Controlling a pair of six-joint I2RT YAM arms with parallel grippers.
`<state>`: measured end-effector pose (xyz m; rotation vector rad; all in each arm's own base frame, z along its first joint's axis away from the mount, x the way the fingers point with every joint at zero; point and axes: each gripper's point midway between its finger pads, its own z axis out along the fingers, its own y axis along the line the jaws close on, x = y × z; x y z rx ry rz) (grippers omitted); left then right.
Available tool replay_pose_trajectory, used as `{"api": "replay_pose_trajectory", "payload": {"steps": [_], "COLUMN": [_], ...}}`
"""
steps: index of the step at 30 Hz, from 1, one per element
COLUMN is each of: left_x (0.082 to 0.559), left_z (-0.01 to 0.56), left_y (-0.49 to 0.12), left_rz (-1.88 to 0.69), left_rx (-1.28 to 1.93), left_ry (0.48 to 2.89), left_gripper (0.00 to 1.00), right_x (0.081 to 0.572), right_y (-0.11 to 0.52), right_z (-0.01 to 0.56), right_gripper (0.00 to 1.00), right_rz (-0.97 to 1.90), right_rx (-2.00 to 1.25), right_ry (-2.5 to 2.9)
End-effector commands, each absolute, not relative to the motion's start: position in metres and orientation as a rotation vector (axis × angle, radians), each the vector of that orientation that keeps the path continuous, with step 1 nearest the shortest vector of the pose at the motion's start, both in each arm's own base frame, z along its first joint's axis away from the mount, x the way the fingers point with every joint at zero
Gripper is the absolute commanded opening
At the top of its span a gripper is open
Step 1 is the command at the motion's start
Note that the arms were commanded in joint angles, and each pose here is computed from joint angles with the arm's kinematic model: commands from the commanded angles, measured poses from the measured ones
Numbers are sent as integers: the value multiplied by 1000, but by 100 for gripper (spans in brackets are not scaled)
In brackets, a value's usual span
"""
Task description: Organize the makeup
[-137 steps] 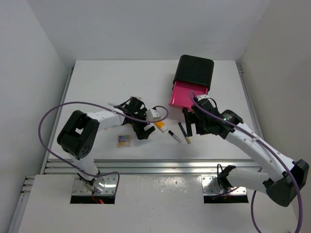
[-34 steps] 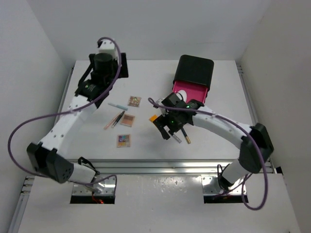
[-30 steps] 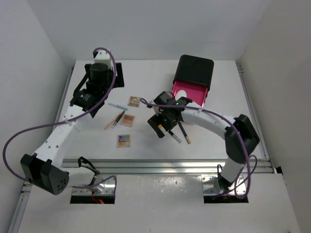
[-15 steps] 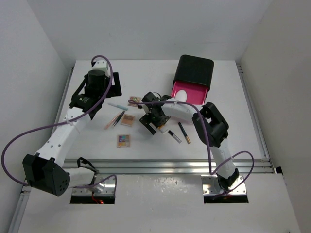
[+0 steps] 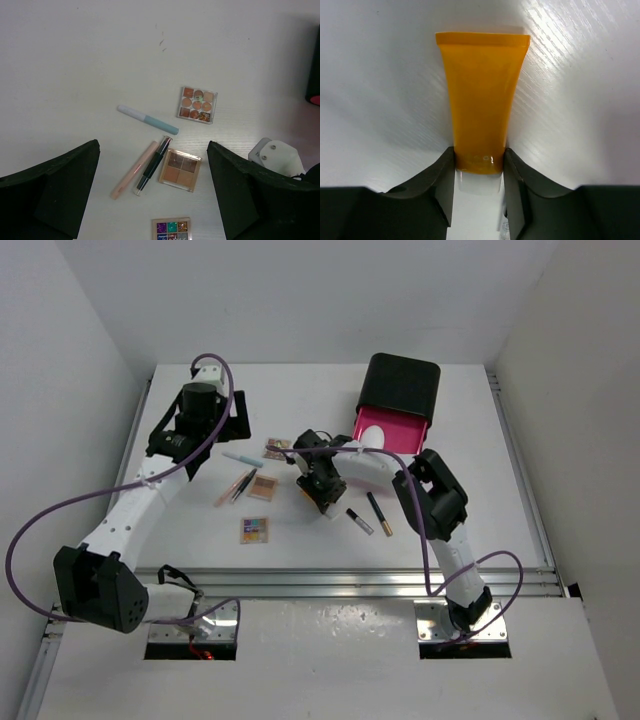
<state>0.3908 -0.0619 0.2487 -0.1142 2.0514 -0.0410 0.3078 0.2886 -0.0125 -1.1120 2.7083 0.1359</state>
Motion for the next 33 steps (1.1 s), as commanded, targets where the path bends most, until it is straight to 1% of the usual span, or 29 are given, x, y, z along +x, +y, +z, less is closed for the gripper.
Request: {"api": "replay_pose_trajectory", "payload": {"steps": [1,3,4,6,7,9,10,11,12,13,14,16,17,18,19,20,24,27,33], "left_x": [398,397,397,397,397,398,398,398,399,401,401,404,406,406,407,406,410,409,410], "left_z": [263,259,259,251,249,249,247,247,249,251,251,255,258,256,256,256,247,242,241], "left_y": [-60,-60,-61,-61,-61,-58,-58,-58,-60,-60,-63,-66,-70,-73,-68,-70,-67,-67,-70], "left_rz": [-65,-63,-72,-67,-67,-61,-61,-61,-73,-90,-106,-148,-174,-189,-183,-192,-182,-180,-200], "left_rx": [-126,-125,-119,-118,-118,-127,-127,-127,-122,-120,-110,-108,-107,-97,-107,-102,-111,-111,-98], "left_ry": [2007,2016,2017,2035,2035,2034,2034,2034,2027,2017,2019,2000,1990,1989,1988,1989,2007,2016,2018], "left_gripper": [95,95,95,95,95,95,95,95,95,95,96,97,97,97,97,97,97,97,97], "right_x": [313,313,322,324,334,342,349,359,367,375,382,397,399,401,402,396,390,388,394], "right_y": [306,314,327,333,344,347,350,347,338,329,318,281,259,225,213,184,136,119,113], "right_z": [1,13,32,52,79,102,136,152,172,194,199,213,237,211,211,203,188,173,153], "right_gripper": [35,27,25,23,22,21,21,20,20,17,16,16,14,13,10,10,8,8,8], "right_rz": [174,219,254,280,322,353,391,381,391,384,400,325,332,185,158,77,-53,-76,-71], "right_rx": [-1106,-1103,-1080,-1052,-1001,-920,-837,-737,-661,-577,-425,-195,-62,32,100,182,307,355,375], "right_ry": [2674,2659,2608,2588,2536,2513,2460,2445,2416,2373,2393,2366,2316,2340,2326,2318,2331,2380,2418]}}
